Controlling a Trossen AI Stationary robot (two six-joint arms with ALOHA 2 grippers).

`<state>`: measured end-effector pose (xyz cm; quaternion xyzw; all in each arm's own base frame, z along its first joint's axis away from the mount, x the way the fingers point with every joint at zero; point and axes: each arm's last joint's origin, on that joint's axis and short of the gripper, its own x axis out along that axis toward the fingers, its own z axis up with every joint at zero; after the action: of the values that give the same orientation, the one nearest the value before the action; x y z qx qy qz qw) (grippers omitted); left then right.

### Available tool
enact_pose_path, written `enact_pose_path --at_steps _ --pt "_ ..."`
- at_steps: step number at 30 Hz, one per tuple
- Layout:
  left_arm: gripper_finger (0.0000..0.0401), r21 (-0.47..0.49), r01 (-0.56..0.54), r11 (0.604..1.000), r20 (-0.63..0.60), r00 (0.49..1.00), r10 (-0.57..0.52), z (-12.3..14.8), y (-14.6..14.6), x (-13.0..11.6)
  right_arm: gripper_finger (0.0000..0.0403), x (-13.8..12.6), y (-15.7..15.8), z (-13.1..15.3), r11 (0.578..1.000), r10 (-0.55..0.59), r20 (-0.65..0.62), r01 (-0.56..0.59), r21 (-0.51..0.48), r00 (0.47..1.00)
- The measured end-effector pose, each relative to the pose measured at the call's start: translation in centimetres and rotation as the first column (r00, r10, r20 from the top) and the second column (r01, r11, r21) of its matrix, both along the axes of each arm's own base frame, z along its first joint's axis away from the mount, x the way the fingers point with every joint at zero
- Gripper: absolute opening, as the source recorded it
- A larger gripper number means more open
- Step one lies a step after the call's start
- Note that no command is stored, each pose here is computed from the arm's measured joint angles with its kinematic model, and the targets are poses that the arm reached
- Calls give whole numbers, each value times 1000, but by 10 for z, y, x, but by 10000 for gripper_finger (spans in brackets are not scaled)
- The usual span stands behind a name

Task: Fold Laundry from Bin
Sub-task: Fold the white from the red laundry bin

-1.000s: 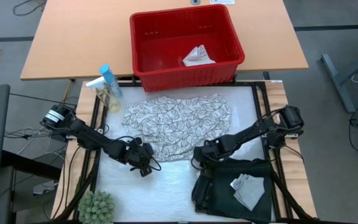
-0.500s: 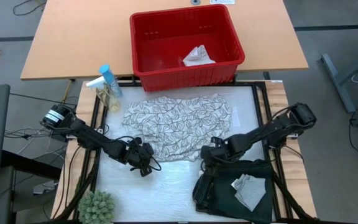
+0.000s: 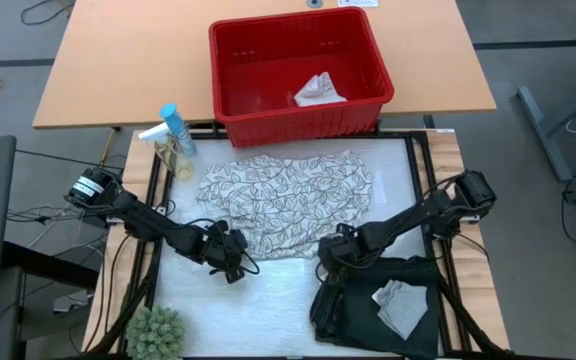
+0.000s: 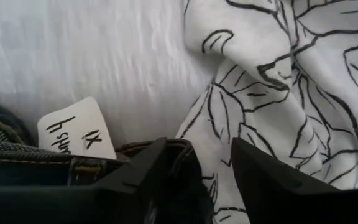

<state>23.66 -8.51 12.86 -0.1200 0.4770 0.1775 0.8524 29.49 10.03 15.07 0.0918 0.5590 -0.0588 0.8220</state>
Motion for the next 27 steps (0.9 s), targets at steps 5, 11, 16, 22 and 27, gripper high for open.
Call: enact_pose_path --at_steps 5,11,16,22,27 --pt "0 -3 -5 1000 1 1000 5 0 0 0 212 8 -3 8 1000 -10 21 10 3 1000" --pt "0 -3 -19 1000 7 1000 19 0 0 0 210 19 -13 15 999 -36 64 36 -6 997" --pt "0 -2 -20 1000 7 1000 20 0 0 0 210 16 -15 9 998 -57 54 57 -4 997" --pt "0 5 -15 1000 7 1000 15 0 0 0 210 14 -13 5 998 -59 66 60 -11 996" --pt "0 7 -15 1000 8 1000 15 0 0 0 210 11 -13 2 997 -68 65 71 -44 996"
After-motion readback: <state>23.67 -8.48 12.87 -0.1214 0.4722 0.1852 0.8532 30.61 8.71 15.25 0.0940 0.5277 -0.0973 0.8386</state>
